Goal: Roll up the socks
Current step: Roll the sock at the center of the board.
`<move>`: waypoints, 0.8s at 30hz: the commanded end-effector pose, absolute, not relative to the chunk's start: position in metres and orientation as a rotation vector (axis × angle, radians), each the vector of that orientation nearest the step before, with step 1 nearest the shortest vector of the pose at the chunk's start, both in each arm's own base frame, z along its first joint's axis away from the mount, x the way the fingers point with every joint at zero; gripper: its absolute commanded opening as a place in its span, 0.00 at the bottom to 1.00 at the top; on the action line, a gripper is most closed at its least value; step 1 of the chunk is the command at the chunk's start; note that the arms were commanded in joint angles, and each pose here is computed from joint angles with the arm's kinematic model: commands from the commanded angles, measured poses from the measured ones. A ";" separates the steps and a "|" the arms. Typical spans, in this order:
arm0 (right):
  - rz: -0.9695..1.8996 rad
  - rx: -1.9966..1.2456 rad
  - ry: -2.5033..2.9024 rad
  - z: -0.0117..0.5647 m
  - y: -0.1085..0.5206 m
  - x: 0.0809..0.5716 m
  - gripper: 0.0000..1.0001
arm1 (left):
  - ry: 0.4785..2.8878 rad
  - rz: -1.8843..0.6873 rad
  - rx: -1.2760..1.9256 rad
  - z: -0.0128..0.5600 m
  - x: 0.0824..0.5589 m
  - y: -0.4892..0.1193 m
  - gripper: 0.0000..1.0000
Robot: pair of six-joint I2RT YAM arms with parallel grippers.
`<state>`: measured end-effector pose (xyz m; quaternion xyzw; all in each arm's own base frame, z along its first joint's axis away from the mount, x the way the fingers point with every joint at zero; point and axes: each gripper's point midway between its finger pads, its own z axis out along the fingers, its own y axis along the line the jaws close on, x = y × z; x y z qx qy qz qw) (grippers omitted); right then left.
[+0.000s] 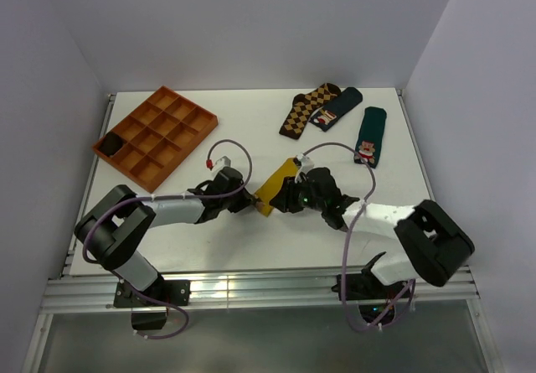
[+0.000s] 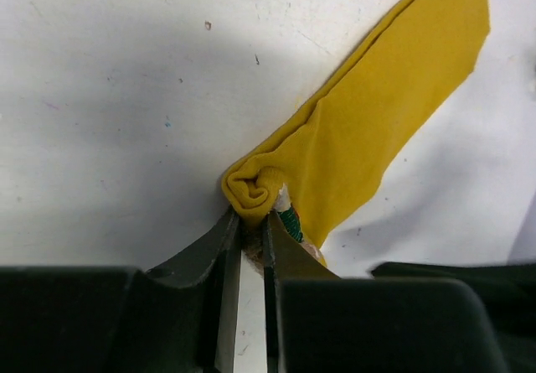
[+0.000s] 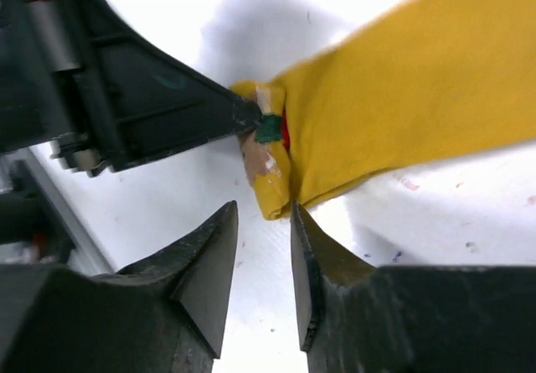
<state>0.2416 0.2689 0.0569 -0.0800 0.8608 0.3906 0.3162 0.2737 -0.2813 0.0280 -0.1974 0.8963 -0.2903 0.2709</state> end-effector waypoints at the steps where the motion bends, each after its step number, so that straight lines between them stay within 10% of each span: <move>1: 0.781 -0.366 2.129 0.075 0.256 0.255 0.40 | 2.473 -0.600 -0.468 0.020 0.271 -0.266 0.00; 8: 0.554 -0.607 1.912 0.091 0.273 0.251 0.56 | 2.521 -0.519 -0.391 0.031 0.276 -0.269 0.00; 24: 0.438 -0.790 1.795 0.065 0.318 0.245 0.54 | 2.636 -0.439 -0.324 0.025 0.269 -0.272 0.00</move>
